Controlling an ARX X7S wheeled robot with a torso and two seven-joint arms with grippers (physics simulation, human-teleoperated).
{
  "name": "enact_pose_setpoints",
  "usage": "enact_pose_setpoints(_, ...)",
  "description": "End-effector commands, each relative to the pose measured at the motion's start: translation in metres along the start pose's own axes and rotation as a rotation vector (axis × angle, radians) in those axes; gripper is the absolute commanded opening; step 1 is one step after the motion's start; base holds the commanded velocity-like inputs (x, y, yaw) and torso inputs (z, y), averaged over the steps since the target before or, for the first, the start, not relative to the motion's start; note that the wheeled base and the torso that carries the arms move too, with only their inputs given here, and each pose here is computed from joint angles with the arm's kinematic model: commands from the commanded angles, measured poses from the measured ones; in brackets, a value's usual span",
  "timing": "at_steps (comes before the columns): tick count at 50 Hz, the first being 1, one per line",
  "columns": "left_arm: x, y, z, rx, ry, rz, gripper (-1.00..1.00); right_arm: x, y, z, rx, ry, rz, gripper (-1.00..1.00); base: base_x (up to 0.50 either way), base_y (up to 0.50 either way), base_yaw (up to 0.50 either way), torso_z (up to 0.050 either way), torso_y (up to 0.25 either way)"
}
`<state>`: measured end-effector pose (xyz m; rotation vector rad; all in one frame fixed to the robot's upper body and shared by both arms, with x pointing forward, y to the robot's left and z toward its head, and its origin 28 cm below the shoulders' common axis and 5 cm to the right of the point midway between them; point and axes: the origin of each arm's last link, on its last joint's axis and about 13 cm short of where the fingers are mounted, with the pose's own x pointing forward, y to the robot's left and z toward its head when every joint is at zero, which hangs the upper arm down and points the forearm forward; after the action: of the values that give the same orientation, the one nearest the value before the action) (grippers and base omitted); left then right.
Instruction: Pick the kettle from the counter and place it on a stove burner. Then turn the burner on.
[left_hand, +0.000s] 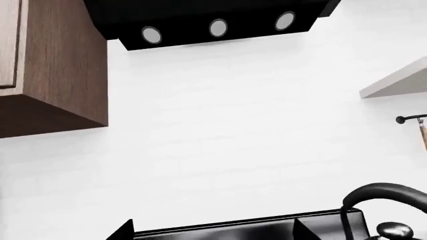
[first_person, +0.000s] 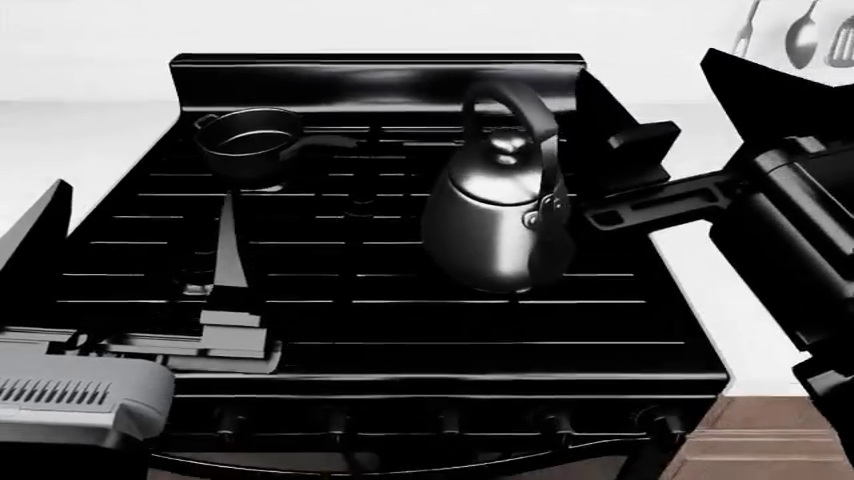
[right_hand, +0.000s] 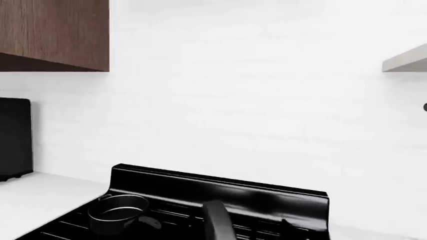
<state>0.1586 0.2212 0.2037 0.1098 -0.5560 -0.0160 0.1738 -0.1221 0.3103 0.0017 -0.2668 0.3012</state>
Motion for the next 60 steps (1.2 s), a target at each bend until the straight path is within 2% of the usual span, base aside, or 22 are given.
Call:
enact_pose_setpoints(1,0.0,0.0,0.001,-0.003,-0.005,0.004,1.0,-0.007,-0.001,-0.006,0.024,-0.014,-0.017,1.0,-0.5,0.0,0.0,0.0,0.0)
enact_pose_setpoints(13,-0.001,0.0,0.002,-0.013,-0.01,0.011,1.0,-0.008,0.0,-0.01,0.037,-0.022,-0.005,1.0,-0.5,0.0,0.0,0.0,0.0)
enact_pose_setpoints(15,-0.001,0.0,0.001,0.016,-0.013,0.025,1.0,-0.009,0.0,-0.012,0.036,-0.031,-0.008,1.0,-0.5,0.0,0.0,0.0,0.0)
enact_pose_setpoints(17,-0.001,0.0,0.001,0.008,-0.011,0.023,1.0,-0.011,0.0,-0.013,0.033,-0.045,-0.014,1.0,0.0,0.0,0.0,0.0,0.0)
enact_pose_setpoints(30,-0.002,-0.003,0.006,0.058,-0.075,0.047,1.0,-0.038,-0.001,-0.045,-0.079,-0.221,-0.218,1.0,0.0,0.0,0.0,-0.002,0.0)
enact_pose_setpoints(37,-0.001,-0.005,0.01,0.092,-0.113,0.079,1.0,-0.043,-0.009,-0.076,-0.031,-0.231,-0.258,1.0,0.0,0.0,0.0,-0.047,0.0)
enact_pose_setpoints(46,-0.003,-0.005,0.013,0.128,-0.143,0.106,1.0,-0.054,0.001,-0.092,-0.087,-0.238,-0.268,1.0,0.0,0.0,0.0,-0.05,0.0)
enact_pose_setpoints(60,-0.006,-0.002,0.021,0.115,-0.182,0.146,1.0,-0.057,0.002,-0.098,-0.149,-0.222,-0.35,1.0,0.0,0.0,0.0,-0.05,0.0)
